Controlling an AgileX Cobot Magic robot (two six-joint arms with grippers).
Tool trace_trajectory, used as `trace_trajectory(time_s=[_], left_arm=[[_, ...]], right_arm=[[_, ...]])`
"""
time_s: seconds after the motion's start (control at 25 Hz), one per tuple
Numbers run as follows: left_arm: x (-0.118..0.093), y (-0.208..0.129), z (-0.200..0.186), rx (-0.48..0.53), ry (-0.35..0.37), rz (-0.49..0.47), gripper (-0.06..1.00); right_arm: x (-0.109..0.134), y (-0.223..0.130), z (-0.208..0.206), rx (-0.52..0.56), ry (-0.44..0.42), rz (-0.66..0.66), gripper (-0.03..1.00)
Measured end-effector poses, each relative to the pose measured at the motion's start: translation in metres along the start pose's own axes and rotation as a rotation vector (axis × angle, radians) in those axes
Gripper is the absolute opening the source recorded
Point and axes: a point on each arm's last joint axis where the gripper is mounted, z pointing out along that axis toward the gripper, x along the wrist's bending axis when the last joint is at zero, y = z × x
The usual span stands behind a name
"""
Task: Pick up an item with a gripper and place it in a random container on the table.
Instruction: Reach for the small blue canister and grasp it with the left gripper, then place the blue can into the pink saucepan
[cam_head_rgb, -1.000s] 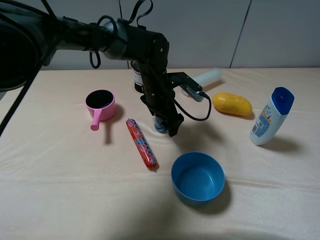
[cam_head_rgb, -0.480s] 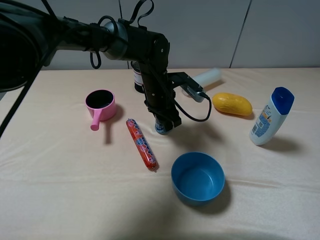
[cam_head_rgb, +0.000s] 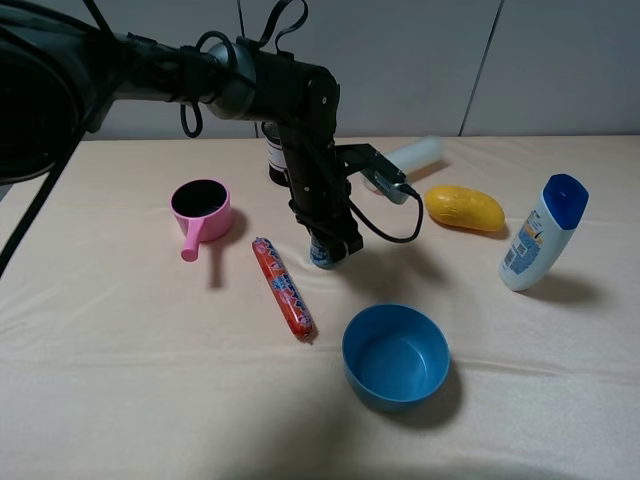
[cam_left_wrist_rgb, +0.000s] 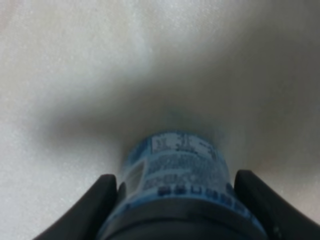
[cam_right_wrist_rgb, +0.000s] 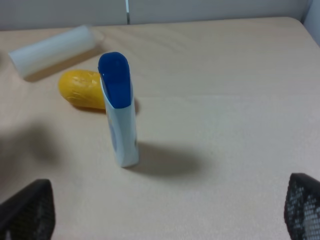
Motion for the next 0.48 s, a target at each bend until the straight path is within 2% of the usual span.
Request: trace_trajectory(time_s=[0.48], left_arm=[[0.004, 0.019, -0.041, -0.012, -0.002, 0.011, 0.51]], right_arm=[[0.0, 0.0, 0.0, 0.0, 0.0, 0.0, 0.69]])
